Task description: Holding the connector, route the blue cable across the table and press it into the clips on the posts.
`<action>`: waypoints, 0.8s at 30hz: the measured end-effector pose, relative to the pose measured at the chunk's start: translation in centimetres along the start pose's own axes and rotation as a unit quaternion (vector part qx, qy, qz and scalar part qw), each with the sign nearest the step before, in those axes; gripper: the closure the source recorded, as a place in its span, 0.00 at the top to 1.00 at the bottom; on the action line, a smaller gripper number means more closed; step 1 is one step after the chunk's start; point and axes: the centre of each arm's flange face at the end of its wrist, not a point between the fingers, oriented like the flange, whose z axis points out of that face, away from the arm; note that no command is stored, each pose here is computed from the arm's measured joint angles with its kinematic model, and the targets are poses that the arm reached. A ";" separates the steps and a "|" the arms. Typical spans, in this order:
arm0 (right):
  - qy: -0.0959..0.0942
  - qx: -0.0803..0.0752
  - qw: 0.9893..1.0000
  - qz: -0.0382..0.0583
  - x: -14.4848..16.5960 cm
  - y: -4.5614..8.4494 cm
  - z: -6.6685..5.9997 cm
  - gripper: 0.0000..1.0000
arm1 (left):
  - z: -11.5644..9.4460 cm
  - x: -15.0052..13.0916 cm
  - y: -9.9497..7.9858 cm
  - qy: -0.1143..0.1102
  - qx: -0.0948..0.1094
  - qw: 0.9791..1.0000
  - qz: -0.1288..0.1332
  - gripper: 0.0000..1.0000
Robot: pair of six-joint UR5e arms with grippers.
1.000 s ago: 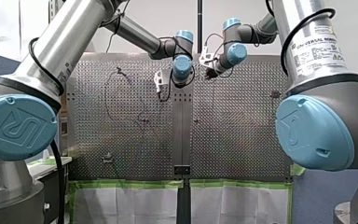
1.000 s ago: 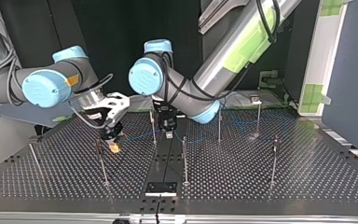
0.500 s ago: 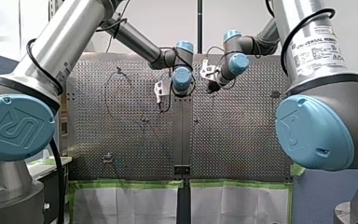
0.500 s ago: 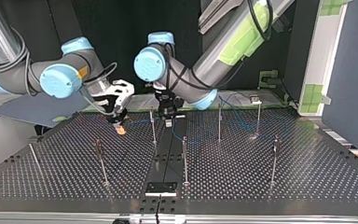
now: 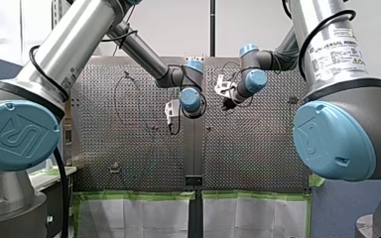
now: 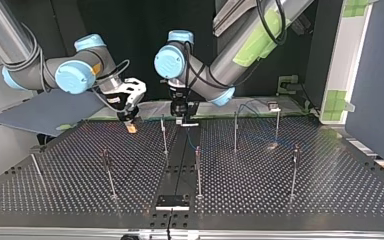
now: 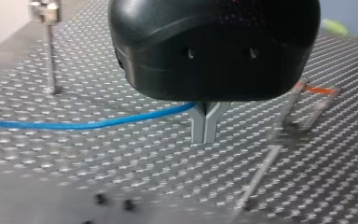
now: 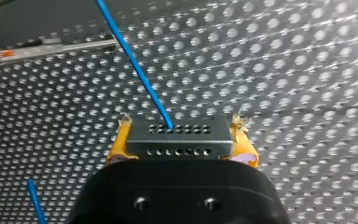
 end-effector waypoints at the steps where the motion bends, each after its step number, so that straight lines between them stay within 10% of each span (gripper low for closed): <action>1: -0.003 0.000 1.000 0.001 -0.6 0.1 0.1 0.00 | 0.0 0.8 0.0 0.004 0.004 1.000 0.002 0.00; 13: -0.028 -0.009 1.000 -0.003 -6.2 2.1 2.3 0.00 | -0.1 7.8 1.9 0.034 0.014 0.999 0.009 0.00; 24: -0.036 -0.022 0.999 -0.012 -7.3 3.7 2.7 0.00 | 1.3 7.5 2.0 0.001 0.039 0.999 -0.014 0.00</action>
